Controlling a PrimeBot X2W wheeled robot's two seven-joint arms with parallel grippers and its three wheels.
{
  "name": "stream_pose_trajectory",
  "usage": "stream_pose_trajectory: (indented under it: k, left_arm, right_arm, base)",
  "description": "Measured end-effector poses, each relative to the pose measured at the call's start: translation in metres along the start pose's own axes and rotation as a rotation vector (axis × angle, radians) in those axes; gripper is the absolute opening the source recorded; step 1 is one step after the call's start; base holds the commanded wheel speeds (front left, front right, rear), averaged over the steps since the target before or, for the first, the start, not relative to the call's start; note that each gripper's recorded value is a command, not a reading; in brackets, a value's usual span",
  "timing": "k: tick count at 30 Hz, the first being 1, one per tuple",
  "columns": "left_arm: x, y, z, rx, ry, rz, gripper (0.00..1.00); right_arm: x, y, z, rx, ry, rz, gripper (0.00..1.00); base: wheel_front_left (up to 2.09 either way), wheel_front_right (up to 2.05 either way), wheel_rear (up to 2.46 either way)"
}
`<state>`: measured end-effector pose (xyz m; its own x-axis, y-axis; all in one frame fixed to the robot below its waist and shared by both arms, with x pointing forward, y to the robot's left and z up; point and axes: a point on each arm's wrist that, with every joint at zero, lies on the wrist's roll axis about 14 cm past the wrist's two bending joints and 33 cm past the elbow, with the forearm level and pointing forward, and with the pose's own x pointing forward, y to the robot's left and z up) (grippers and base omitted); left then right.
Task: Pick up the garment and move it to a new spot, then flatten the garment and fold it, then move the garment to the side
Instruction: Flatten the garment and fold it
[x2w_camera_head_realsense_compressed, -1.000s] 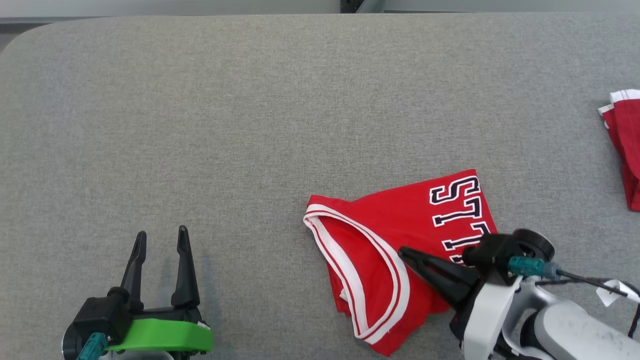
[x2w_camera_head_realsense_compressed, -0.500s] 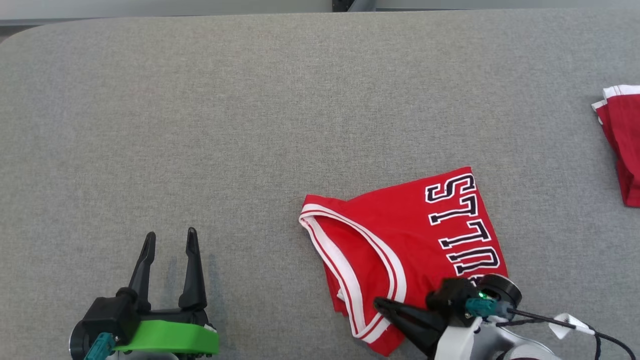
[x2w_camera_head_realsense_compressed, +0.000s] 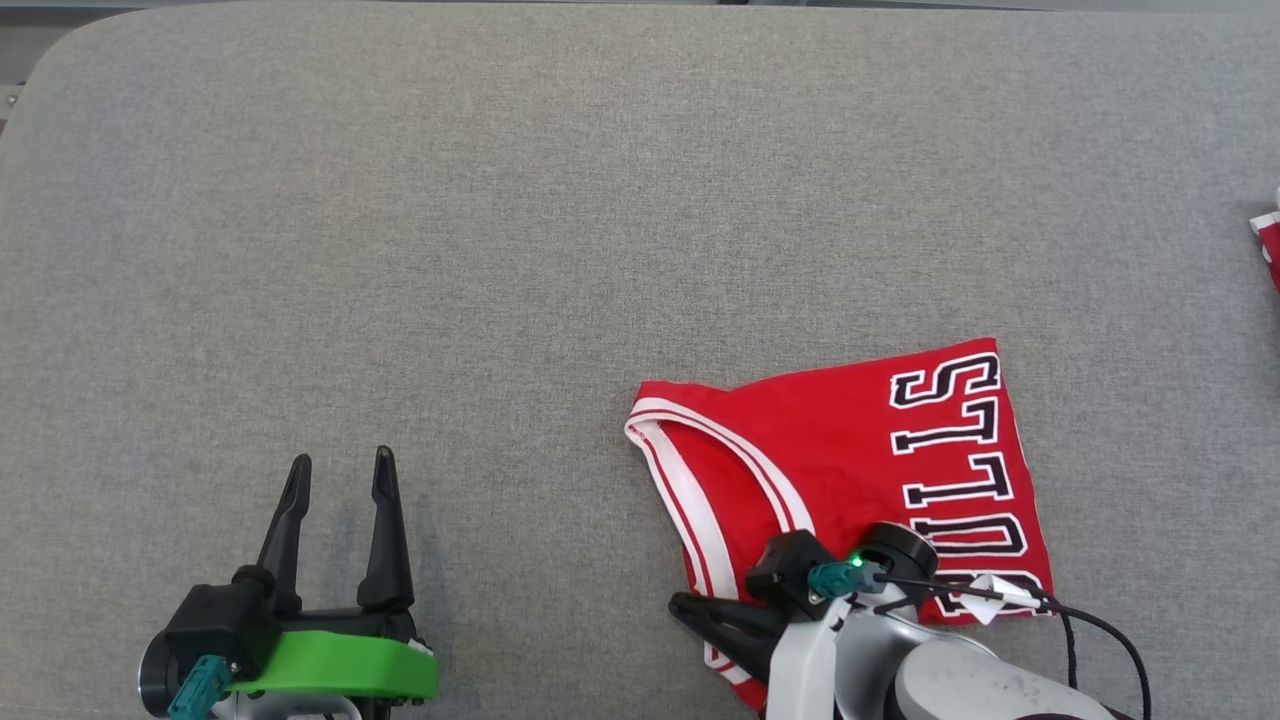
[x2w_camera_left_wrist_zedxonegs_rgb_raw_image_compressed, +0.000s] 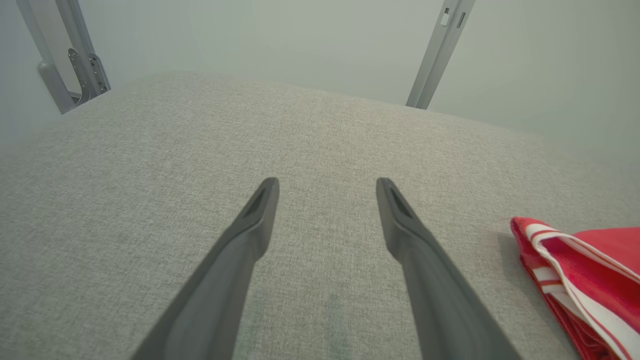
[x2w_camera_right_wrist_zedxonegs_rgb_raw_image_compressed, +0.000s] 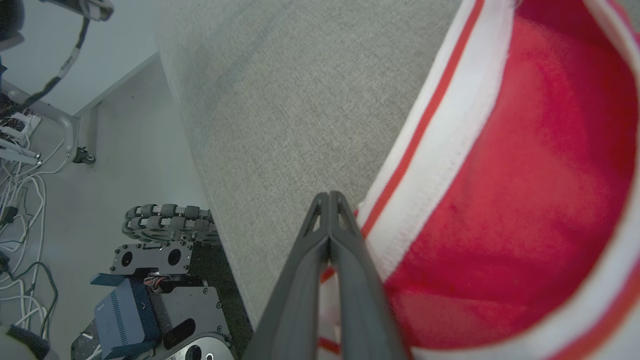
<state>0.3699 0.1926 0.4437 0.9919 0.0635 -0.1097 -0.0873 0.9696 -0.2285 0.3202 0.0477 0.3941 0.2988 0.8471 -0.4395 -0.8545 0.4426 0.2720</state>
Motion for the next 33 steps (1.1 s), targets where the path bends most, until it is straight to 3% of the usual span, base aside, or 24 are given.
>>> stream_pose_trajectory:
  k: [9,13,17,18,19,20,26,33]
  left_arm:
    - [-0.001,0.002,0.004,0.001,-0.011,0.005,1.00]
    - [-0.002,0.001,0.005,0.004,-0.016,0.003,1.00]
    - [-0.003,-0.001,0.005,0.008,-0.015,-0.004,1.00]
    - [-0.004,-0.002,0.005,0.010,-0.016,-0.007,1.00]
    - [-0.004,-0.002,0.006,0.011,-0.018,-0.010,1.00]
    - [-0.005,-0.002,0.006,0.011,-0.018,-0.010,1.00]
    - [-0.007,-0.016,0.013,0.005,-0.041,-0.054,1.00]
    - [-0.010,-0.038,0.016,-0.008,-0.051,-0.120,1.00]
  right_arm:
    - [0.012,0.009,0.009,-0.036,-0.016,0.045,0.00]
    - [0.000,0.004,0.032,-0.043,-0.116,0.028,0.00]
    - [-0.028,-0.017,0.058,-0.020,-0.247,-0.061,0.00]
    - [-0.037,-0.025,0.062,-0.023,-0.273,-0.096,0.19]
    - [-0.047,-0.033,0.067,-0.024,-0.304,-0.136,0.47]
    - [-0.060,-0.043,0.073,-0.027,-0.343,-0.185,1.00]
    - [-0.137,-0.092,0.076,-0.017,-0.508,-0.506,1.00]
    - [-0.208,-0.111,0.038,0.005,-0.560,-0.810,1.00]
  base:
    - [0.00,0.00,0.00]
    - [0.00,0.00,0.00]
    - [0.00,0.00,0.00]
    - [0.00,0.00,0.00]
    - [0.00,0.00,0.00]
    - [0.00,0.00,0.00]
    - [0.00,0.00,0.00]
    - [0.00,0.00,0.00]
